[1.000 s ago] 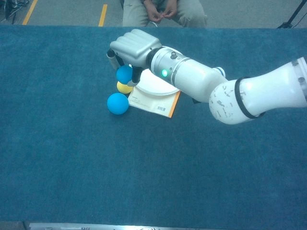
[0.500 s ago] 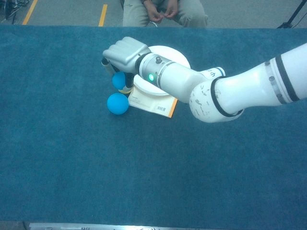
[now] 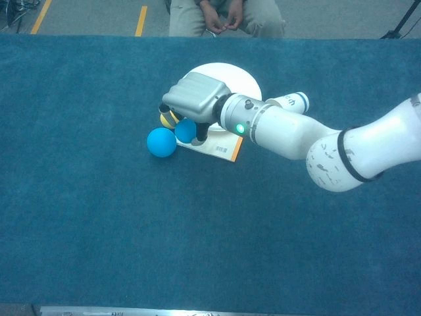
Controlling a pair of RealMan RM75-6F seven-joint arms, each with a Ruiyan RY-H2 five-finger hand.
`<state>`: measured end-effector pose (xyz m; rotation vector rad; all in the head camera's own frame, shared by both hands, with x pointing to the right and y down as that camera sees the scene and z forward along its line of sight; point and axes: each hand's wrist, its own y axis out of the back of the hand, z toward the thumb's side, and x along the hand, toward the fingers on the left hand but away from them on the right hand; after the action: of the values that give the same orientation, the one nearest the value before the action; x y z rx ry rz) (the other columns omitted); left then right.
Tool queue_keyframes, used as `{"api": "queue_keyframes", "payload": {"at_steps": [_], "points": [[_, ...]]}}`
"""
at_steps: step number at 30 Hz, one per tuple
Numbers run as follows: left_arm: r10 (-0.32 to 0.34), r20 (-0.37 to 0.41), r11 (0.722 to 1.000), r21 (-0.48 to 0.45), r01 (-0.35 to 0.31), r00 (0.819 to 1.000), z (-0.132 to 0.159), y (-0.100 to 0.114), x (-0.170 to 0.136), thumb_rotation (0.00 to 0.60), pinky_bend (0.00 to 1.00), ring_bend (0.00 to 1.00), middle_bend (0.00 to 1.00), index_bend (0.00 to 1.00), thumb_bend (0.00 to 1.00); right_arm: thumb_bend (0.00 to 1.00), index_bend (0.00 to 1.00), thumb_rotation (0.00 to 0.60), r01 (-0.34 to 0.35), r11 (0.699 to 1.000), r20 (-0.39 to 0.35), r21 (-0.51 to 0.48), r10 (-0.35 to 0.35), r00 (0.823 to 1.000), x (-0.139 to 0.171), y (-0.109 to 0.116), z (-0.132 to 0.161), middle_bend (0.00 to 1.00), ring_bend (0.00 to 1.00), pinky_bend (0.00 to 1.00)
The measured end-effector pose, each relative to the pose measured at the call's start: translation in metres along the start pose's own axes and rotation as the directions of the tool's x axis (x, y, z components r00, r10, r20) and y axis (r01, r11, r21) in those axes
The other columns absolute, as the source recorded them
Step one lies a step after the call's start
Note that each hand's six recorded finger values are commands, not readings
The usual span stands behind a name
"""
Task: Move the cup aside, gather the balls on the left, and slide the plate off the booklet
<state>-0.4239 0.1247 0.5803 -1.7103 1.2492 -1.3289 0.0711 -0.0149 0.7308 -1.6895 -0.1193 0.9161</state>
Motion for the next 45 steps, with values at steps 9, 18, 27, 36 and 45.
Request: {"api": "queue_keyframes", "payload": {"at_steps": [9, 18, 27, 36, 45], "points": [[-0.009, 0.011, 1.000, 0.000, 0.009, 1.000, 0.003, -0.003, 0.003, 0.600, 0.05, 0.05, 0.11, 0.15, 0.18, 0.17, 0.53, 0.600, -0.006, 1.000, -0.043, 0.008, 0.007, 0.999, 0.020, -0.011, -0.003, 0.49, 0.44, 0.62], [-0.014, 0.028, 1.000, 0.004, 0.014, 1.000, 0.008, -0.005, 0.008, 0.600, 0.05, 0.05, 0.11, 0.15, 0.18, 0.17, 0.44, 0.600, -0.033, 0.999, -0.049, 0.023, 0.034, 0.998, 0.027, -0.028, -0.005, 0.44, 0.40, 0.61], [-0.025, 0.036, 1.000, 0.006, 0.025, 0.999, 0.011, -0.005, 0.012, 0.600, 0.05, 0.05, 0.11, 0.15, 0.18, 0.17, 0.29, 0.600, -0.048, 0.999, -0.039, 0.022, 0.049, 0.998, 0.028, -0.030, -0.008, 0.39, 0.37, 0.59], [-0.053, 0.062, 0.999, 0.016, 0.052, 0.997, 0.015, -0.006, 0.019, 0.600, 0.05, 0.05, 0.11, 0.15, 0.18, 0.17, 0.28, 0.600, -0.016, 1.000, 0.003, -0.015, 0.016, 1.000, 0.033, -0.017, -0.024, 0.38, 0.36, 0.59], [-0.098, 0.074, 0.995, 0.022, 0.096, 0.992, 0.015, -0.012, 0.027, 0.600, 0.05, 0.05, 0.11, 0.15, 0.18, 0.17, 0.28, 0.600, 0.054, 0.997, 0.109, -0.061, -0.047, 0.993, 0.060, 0.008, -0.070, 0.38, 0.36, 0.59]]}}
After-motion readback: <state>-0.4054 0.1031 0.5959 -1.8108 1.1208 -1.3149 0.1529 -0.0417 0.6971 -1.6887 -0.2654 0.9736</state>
